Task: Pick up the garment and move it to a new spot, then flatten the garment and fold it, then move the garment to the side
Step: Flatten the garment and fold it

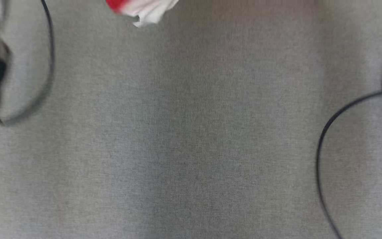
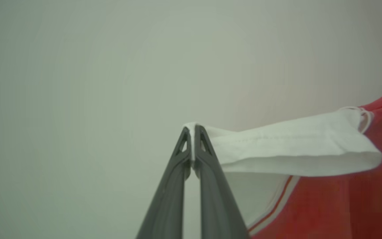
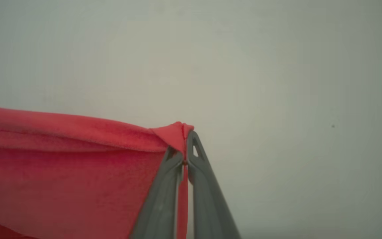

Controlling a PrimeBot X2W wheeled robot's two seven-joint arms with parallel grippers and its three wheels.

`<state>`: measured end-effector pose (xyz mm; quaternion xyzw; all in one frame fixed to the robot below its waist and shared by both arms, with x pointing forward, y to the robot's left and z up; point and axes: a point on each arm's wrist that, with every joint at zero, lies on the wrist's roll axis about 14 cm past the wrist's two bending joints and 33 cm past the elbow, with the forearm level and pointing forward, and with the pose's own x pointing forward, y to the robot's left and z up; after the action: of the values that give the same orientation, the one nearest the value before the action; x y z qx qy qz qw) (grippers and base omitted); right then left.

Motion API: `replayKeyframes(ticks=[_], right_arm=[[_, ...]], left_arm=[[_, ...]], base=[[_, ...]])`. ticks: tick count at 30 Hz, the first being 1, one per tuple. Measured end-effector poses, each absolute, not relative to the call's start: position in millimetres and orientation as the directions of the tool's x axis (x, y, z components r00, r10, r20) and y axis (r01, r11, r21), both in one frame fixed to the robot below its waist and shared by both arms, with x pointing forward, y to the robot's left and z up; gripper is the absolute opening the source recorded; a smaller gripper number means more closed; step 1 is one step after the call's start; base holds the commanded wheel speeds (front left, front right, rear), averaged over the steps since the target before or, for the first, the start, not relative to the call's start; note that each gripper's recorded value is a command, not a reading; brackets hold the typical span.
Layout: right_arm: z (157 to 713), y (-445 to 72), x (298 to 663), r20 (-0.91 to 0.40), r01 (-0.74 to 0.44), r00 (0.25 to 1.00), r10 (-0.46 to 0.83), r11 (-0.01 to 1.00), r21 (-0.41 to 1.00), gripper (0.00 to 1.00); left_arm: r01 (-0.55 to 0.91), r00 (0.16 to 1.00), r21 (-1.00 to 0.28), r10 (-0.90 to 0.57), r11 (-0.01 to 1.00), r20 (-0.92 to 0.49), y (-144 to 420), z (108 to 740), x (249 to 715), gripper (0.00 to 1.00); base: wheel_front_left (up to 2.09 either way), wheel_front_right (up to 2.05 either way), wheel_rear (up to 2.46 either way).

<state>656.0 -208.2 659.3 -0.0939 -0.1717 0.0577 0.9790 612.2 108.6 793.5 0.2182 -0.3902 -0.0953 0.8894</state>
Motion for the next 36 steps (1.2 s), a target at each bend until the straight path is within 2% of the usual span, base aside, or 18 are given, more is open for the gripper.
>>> replayKeyframes(ticks=[3,9,18,26,36], right_arm=[[624.4,-197.7,640.3,0.235,-0.136,0.955,0.182,0.971,-0.197,0.00],[565.7,-189.9,594.5,0.079,-0.218,0.970,0.230,0.966,-0.142,0.00],[504.6,-195.6,510.6,-0.095,-0.260,0.962,0.255,0.965,-0.041,0.00],[465.9,-194.7,444.0,-0.206,-0.277,0.938,0.278,0.960,0.032,0.00],[431.9,-222.4,378.2,-0.282,-0.176,0.939,0.198,0.979,0.102,0.00]], left_arm=[[0.055,0.752,0.420,-0.314,0.906,0.580,116.2,753.1,609.4,0.00],[0.108,0.834,0.221,-0.209,0.969,0.511,135.4,704.3,579.9,0.00],[0.069,0.952,-0.014,-0.062,0.998,0.301,167.3,604.0,507.7,0.00],[0.001,0.988,-0.097,0.014,0.995,0.156,184.7,545.3,445.4,0.00],[-0.058,0.998,-0.132,0.059,0.989,0.000,192.0,486.1,378.4,0.00]], base=[[0.00,0.00,0.00],[0.00,0.00,0.00],[0.00,0.00,0.00],[0.00,0.00,0.00],[0.00,0.00,0.00]])
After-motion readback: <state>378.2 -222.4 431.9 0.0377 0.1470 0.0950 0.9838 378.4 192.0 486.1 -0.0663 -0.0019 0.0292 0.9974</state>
